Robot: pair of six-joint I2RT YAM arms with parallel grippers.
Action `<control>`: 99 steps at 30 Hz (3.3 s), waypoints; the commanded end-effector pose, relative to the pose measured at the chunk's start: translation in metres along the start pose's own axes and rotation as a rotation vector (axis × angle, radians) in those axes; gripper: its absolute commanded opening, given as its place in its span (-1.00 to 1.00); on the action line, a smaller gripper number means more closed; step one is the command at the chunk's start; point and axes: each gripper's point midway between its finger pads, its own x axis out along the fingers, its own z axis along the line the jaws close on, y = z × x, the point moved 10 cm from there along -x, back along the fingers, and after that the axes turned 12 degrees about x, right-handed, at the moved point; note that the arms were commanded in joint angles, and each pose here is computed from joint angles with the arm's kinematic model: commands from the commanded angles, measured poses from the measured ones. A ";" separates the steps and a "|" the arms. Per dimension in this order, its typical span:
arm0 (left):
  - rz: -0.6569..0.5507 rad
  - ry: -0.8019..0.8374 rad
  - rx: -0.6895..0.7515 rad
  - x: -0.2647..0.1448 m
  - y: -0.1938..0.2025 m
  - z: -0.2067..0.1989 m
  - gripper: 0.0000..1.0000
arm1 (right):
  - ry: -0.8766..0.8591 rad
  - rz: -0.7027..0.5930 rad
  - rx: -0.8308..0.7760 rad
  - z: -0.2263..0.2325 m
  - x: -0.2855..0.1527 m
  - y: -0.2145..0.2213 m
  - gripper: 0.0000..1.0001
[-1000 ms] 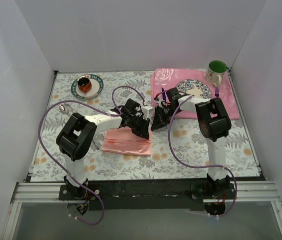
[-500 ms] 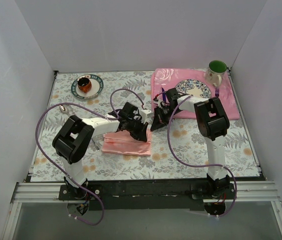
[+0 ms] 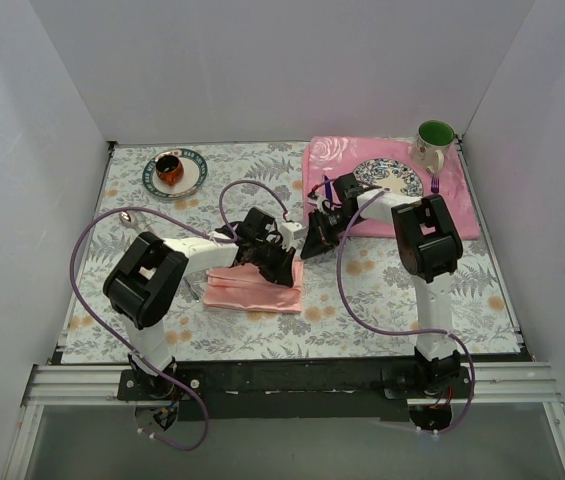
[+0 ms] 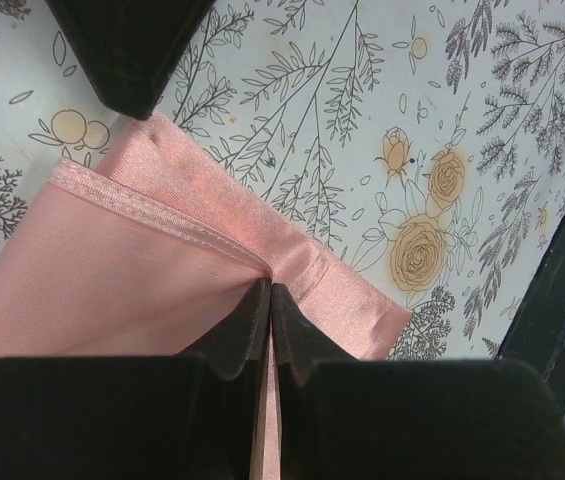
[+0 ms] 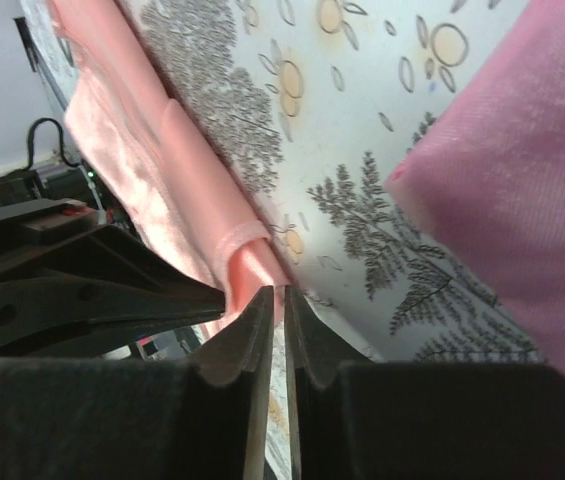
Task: Fold the napkin into a case and place the utensils inside
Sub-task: Smooth out the 2/3-rectangle-folded napkin.
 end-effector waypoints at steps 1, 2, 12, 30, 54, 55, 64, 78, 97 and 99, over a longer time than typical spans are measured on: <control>-0.016 0.026 0.018 -0.004 -0.001 -0.008 -1.00 | -0.086 -0.083 -0.128 0.045 -0.034 -0.008 -0.56; -0.015 0.023 0.020 -0.004 -0.001 -0.007 -1.00 | -0.086 -0.087 -0.136 0.047 -0.035 -0.008 -0.53; -0.013 0.017 0.026 -0.004 0.001 -0.007 -1.00 | -0.097 -0.058 -0.093 0.050 -0.023 -0.006 -0.38; -0.026 0.009 0.001 0.000 -0.004 -0.003 -1.00 | 0.006 0.016 -0.022 0.025 0.010 0.005 -0.19; -0.043 0.014 -0.035 0.004 -0.010 0.000 -1.00 | -0.023 0.058 0.000 0.023 0.018 0.010 -0.34; -0.043 0.016 -0.035 0.004 -0.010 0.000 -1.00 | -0.020 0.058 0.001 0.023 0.018 0.011 -0.33; -0.049 0.013 -0.034 0.003 -0.013 0.000 -0.90 | -0.048 0.071 0.008 0.024 0.019 0.011 -0.64; -0.191 0.115 -0.300 -0.084 -0.022 0.005 -0.93 | -0.023 0.068 -0.017 0.025 0.018 0.007 -0.97; -0.028 0.023 -0.584 -0.034 0.023 0.036 -1.00 | -0.032 0.078 -0.016 0.038 0.011 0.018 -0.97; -0.022 0.022 -0.590 -0.032 0.024 0.037 -1.00 | -0.027 0.079 -0.022 0.040 0.011 0.020 -0.97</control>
